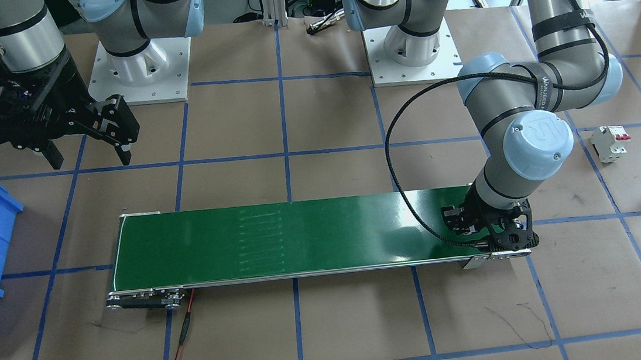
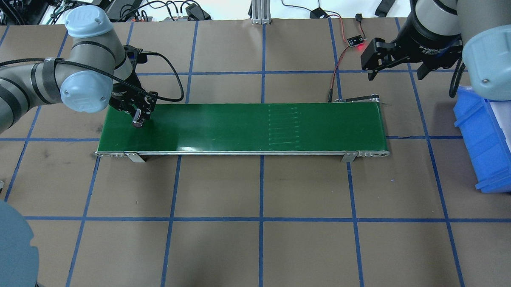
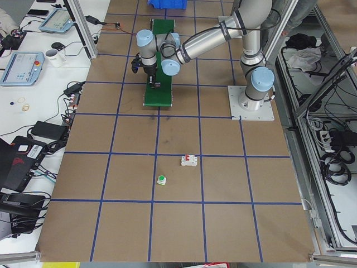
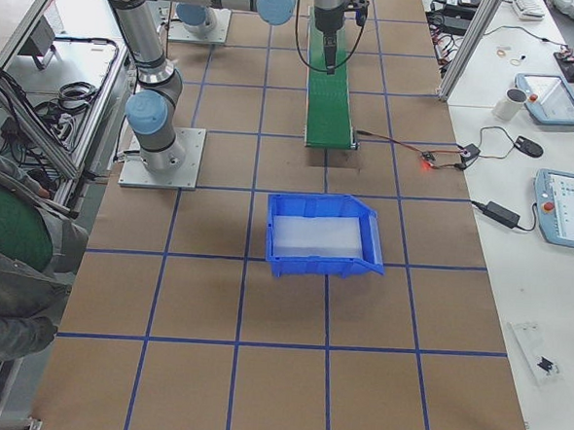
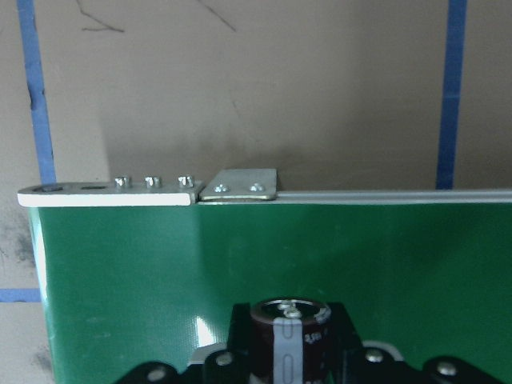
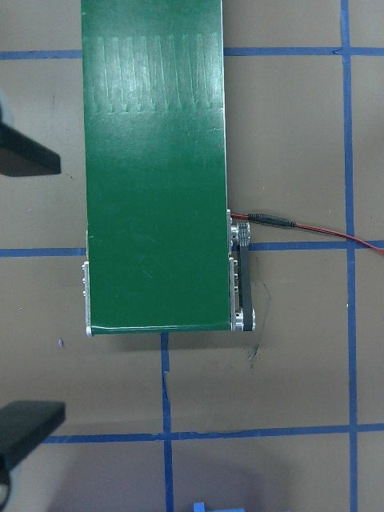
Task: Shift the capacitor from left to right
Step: 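Lower the capacitor onto the belt end and open the left gripper, then raise the left gripper while the right gripper reaches toward the moving capacitor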
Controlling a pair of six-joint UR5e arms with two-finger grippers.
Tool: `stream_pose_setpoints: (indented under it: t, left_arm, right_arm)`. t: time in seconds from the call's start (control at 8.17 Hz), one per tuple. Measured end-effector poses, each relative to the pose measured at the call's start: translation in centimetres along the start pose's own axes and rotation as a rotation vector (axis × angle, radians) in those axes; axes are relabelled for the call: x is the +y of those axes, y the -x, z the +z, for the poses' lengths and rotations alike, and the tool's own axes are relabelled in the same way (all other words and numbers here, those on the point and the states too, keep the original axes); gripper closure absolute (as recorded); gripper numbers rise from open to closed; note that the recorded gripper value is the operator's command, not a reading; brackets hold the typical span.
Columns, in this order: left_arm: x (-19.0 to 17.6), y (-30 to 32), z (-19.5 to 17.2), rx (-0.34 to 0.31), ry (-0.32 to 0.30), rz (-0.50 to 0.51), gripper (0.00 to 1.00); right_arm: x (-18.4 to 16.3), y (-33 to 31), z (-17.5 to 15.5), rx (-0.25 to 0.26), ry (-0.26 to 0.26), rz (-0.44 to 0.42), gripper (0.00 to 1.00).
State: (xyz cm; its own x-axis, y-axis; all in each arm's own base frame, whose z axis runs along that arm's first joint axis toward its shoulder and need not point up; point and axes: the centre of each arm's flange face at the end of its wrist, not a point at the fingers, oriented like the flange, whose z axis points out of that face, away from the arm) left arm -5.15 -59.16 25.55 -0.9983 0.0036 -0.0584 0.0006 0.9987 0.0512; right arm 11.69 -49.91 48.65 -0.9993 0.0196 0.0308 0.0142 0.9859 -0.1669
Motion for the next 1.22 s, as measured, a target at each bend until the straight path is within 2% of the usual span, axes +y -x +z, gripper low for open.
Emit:
stream_pose_setpoints:
  t: [0.12,0.24,0.49,0.73,0.98,1.1,1.22]
  left_arm:
    - [0.0,0.0,0.2,0.001,0.004,0.002,0.69]
    - [-0.1,0.0,0.6,0.001,0.010,0.004,0.55]
    - [-0.4,0.0,1.2,0.001,0.007,0.009,0.00]
    - [-0.2,0.0,0.6,-0.003,0.000,0.005,0.00]
    - [1.4,0.1,-1.3,-0.009,0.055,0.006,0.00]
    - [2.1,0.1,-3.0,-0.011,0.064,0.006,0.00]
    - [2.4,0.3,-5.3,-0.015,0.043,0.004,0.00]
  right_arm:
    - [0.0,0.0,0.0,0.000,0.000,0.000,0.00]
    - [0.0,0.0,0.0,0.000,0.000,0.000,0.00]
    - [0.0,0.0,0.0,0.000,0.000,0.000,0.00]
    - [0.0,0.0,0.0,0.000,-0.001,0.000,0.00]
    - [0.0,0.0,0.0,0.000,-0.001,0.000,0.00]
    - [0.0,0.0,0.0,0.000,-0.001,0.000,0.00]
    - [0.0,0.0,0.0,0.000,-0.001,0.000,0.00]
